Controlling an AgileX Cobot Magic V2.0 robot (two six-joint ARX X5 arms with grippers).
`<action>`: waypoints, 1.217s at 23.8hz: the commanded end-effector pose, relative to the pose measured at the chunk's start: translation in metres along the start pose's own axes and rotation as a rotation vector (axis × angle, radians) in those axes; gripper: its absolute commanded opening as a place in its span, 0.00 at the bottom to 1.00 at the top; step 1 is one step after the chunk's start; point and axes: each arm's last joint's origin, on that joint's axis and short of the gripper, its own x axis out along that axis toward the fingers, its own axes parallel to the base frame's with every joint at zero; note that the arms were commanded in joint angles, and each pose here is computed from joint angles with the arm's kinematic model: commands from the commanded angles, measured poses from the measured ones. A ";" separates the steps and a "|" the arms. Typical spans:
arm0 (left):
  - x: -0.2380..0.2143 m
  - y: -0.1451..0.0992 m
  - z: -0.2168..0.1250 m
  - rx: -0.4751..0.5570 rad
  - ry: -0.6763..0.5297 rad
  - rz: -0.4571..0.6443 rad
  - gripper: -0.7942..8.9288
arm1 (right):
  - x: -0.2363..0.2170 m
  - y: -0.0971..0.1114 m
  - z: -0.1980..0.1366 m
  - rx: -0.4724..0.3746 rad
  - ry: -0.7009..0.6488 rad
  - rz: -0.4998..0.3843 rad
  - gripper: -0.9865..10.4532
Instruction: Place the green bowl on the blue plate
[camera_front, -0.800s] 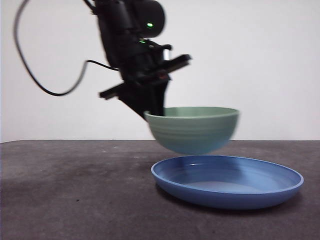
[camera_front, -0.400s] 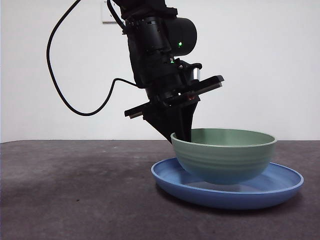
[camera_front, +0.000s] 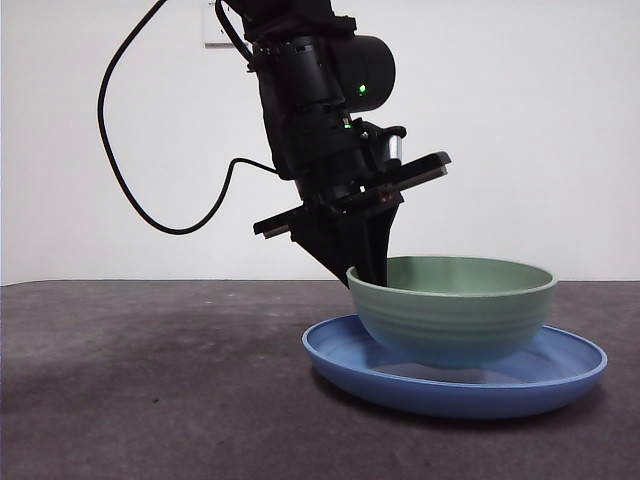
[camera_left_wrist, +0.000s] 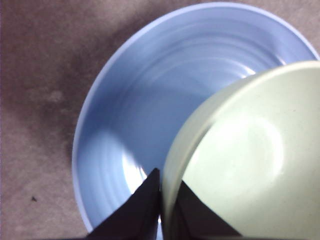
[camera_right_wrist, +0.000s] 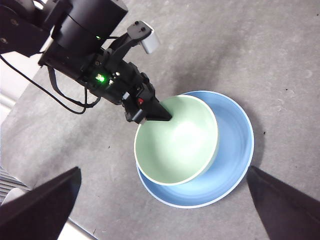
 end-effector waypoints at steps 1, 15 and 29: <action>0.011 -0.003 0.005 0.018 0.009 -0.002 0.10 | -0.002 0.003 0.004 -0.022 -0.017 0.003 0.67; 0.020 0.003 0.008 -0.011 0.012 0.002 0.48 | -0.002 0.003 0.004 -0.022 -0.018 0.003 0.67; -0.172 -0.026 -0.042 0.115 -0.210 -0.017 0.73 | -0.002 0.002 0.004 -0.019 -0.014 0.003 0.67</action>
